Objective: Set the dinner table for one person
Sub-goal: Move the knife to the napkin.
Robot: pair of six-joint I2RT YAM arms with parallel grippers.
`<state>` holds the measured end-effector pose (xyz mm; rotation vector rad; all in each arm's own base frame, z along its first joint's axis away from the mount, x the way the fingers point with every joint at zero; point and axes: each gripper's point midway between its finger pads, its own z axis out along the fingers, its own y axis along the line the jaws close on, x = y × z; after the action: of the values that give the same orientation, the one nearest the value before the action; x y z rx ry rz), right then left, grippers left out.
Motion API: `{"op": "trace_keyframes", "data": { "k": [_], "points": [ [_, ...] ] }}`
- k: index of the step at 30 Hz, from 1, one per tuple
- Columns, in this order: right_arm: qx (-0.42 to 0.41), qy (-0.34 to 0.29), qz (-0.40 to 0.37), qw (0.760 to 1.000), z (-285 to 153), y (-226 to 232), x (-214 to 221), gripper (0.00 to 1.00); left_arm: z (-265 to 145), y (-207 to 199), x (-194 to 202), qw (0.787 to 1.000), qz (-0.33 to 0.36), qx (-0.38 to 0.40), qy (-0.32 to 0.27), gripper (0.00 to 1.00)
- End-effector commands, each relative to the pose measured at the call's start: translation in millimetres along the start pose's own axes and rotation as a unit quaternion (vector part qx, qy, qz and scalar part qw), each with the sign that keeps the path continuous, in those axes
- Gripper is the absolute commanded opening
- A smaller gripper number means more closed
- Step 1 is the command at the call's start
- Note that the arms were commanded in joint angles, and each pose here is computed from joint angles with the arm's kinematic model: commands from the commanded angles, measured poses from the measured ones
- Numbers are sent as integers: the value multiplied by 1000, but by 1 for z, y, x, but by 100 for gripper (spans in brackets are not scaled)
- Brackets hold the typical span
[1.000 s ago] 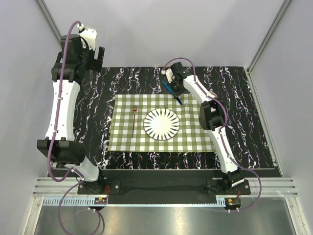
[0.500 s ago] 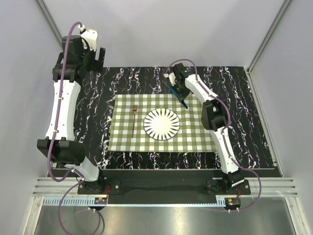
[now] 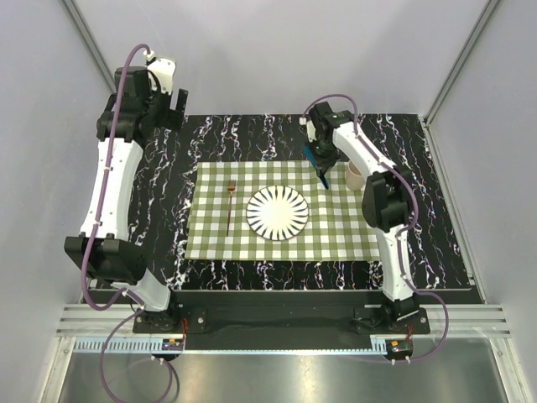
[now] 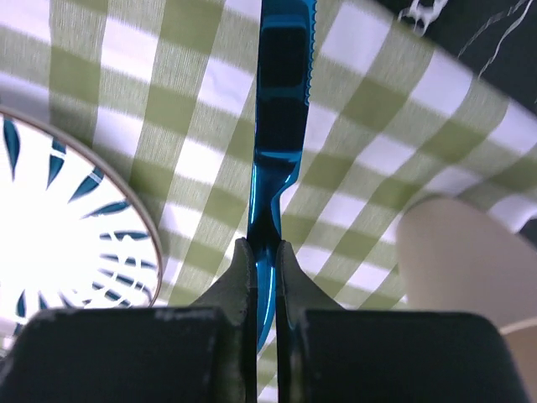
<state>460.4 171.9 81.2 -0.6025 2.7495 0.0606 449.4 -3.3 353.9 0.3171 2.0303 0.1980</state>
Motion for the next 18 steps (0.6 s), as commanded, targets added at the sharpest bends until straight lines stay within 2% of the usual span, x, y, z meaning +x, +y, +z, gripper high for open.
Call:
{"op": "trace_keyframes", "data": {
  "k": [1, 10, 13, 18],
  "points": [
    [-18, -22, 47, 998, -33, 9, 4, 0, -20, 2, -24, 999, -5, -3, -47, 94],
    [-11, 15, 114, 993, -12, 7, 40, 0, -17, -6, -23, 999, 2, 5, -44, 94],
    [-10, 16, 158, 987, -9, 10, 48, 0, -12, -15, -20, 999, 21, 10, -36, 94],
    [-13, 8, 175, 984, -14, 13, 53, 0, -9, -24, -22, 999, 32, 16, -33, 94]
  ]
}}
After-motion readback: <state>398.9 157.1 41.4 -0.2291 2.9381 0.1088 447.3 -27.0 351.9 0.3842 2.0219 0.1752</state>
